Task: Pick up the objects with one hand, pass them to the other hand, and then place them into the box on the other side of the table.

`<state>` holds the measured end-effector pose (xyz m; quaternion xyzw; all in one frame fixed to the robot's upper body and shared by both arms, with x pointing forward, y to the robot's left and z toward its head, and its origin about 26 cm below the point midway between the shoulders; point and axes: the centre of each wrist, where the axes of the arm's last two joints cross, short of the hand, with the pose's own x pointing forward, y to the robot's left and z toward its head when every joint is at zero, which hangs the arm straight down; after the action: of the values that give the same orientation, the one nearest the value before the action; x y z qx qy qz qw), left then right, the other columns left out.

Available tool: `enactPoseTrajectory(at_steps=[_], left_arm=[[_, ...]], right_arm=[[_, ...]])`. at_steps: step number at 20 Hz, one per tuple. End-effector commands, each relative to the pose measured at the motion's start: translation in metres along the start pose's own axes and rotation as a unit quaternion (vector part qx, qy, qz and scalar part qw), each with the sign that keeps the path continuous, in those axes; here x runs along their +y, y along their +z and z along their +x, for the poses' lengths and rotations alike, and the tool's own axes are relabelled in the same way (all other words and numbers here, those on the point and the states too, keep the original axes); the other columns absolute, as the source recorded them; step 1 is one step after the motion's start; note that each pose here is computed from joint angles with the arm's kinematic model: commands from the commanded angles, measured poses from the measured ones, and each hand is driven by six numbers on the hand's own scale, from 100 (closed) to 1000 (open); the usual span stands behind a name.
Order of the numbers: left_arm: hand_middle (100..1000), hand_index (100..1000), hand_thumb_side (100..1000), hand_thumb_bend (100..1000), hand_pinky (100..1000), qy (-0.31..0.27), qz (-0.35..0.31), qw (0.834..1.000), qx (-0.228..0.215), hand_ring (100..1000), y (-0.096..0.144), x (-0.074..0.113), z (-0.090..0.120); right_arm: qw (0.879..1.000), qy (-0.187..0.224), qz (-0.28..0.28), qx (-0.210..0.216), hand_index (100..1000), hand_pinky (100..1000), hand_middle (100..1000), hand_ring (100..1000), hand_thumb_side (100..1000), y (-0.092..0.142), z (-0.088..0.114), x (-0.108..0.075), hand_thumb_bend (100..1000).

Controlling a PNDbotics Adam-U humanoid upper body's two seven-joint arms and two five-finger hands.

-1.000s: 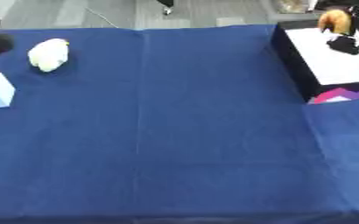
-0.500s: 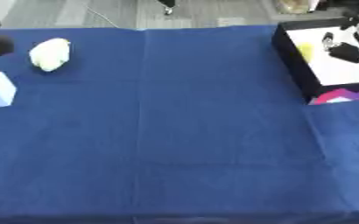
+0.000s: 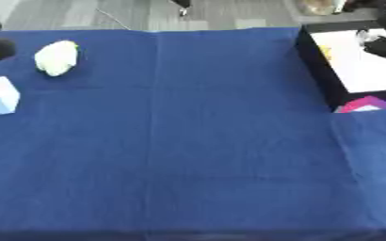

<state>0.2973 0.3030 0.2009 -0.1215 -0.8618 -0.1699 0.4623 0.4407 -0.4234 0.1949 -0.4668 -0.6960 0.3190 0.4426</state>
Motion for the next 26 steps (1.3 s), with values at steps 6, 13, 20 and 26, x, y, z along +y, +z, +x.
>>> enactPoseTrajectory(at_steps=[6, 13, 20, 26], left_arm=[[718, 879, 897, 102, 851, -0.228, 0.04, 0.973, -0.002, 698, -0.006, 0.034, 0.034], [744, 895, 578, 197, 831, -0.5, 0.052, 0.861, 0.079, 726, -0.016, 0.085, 0.033], [759, 903, 759, 447, 826, -0.614, 0.098, 0.742, 0.253, 732, -0.021, 0.136, -0.01], [766, 901, 897, 570, 832, -0.554, 0.19, 0.735, 0.341, 739, -0.02, 0.139, -0.057]], right_arm=[[0.978, -0.065, -0.091, -0.178, 955, 986, 522, 873, 350, 0.012, 0.076, -0.049, 100], [0.958, -0.1, -0.057, -0.262, 950, 974, 505, 859, 351, 0.036, 0.117, -0.048, 100], [0.951, -0.114, -0.018, -0.287, 946, 982, 500, 858, 337, 0.046, 0.128, -0.041, 100], [0.951, -0.118, -0.003, -0.285, 945, 988, 498, 859, 328, 0.048, 0.126, -0.036, 100]])
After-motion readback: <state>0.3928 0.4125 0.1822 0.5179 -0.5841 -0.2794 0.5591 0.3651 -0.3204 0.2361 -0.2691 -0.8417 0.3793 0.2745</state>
